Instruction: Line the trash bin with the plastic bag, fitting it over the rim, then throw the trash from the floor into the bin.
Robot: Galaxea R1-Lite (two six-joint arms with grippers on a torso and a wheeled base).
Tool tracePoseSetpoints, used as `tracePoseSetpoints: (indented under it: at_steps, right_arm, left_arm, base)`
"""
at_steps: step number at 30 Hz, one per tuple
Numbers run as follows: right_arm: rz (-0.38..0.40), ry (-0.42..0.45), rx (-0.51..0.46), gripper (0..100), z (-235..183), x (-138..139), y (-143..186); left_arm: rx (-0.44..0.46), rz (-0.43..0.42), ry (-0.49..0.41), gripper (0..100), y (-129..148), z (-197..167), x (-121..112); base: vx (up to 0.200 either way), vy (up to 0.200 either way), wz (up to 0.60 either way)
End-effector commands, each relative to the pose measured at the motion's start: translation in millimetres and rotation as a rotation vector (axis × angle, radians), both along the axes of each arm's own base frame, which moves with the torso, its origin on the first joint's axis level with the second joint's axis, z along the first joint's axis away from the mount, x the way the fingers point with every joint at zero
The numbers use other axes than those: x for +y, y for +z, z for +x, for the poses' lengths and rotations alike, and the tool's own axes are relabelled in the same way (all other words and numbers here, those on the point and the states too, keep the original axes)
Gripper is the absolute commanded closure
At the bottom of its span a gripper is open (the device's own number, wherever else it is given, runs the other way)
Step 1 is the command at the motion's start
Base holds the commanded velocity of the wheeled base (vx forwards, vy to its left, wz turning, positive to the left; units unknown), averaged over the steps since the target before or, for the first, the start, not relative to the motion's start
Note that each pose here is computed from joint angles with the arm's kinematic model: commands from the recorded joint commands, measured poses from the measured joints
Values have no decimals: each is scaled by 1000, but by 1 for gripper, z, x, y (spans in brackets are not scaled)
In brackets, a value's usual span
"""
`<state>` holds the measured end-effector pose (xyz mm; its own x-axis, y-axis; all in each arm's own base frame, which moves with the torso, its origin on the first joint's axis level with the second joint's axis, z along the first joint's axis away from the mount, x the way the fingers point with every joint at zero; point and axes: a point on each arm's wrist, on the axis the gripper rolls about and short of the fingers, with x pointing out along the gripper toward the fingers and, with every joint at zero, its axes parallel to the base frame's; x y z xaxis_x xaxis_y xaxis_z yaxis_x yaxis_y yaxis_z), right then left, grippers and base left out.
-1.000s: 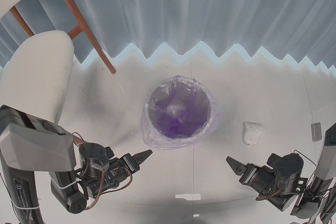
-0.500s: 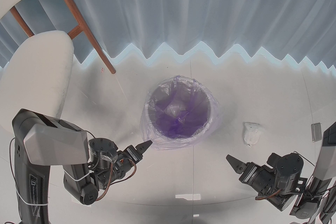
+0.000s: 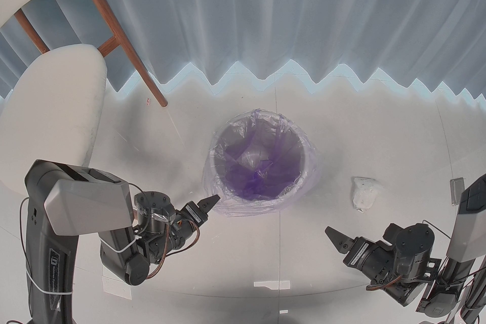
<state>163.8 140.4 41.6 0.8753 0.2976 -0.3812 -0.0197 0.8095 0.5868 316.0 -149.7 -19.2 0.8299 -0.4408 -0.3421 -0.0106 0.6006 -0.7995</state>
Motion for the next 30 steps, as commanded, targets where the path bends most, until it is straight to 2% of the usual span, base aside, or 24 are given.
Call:
tracePoseSetpoints:
  at_steps: [1,4,8,13,15,16,17,20,24,27,30]
  right_arm:
    - [-3,-14,-5,0,-2,-2,0]
    - [-3,-18,-5,0,-2,-2,0]
    - [-4,-18,-6,0,-3,-3,1]
    - [-7,-22,-6,0,-2,-3,0]
    - [-5,-23,-6,0,-2,-3,0]
    - [-5,-23,-6,0,-2,-3,0]
    - [-9,-28,-8,0,-2,-3,0]
    - [-10,-32,-7,0,-2,-3,0]
    - [-21,-32,2,0,-2,-3,-3]
    - [-33,-30,10,0,-1,-2,-6]
    - [-40,-28,16,0,-1,-1,-8]
  left_arm:
    - [-10,-7,-15,0,0,6,-6]
    - [-8,-4,-24,0,0,10,-11]
    - [44,53,-73,0,-12,5,-27]
    - [43,129,-98,0,-25,5,-27]
    - [29,193,-115,0,-30,5,-26]
    - [29,193,-115,0,-30,5,-26]
    - [28,283,-114,0,-40,7,-23]
    - [11,379,-73,0,-46,19,-27]
    - [24,431,-24,0,-51,35,-34]
    - [80,534,-44,0,-53,43,-37]
    - [146,587,-72,0,-53,47,-39]
  base:
    - [0,0,0]
    - [0,0,0]
    - [0,0,0]
    - [0,0,0]
    - [0,0,0]
    - [0,0,0]
    - [0,0,0]
    - [0,0,0]
    - [0,0,0]
    - [0,0,0]
    - [0,0,0]
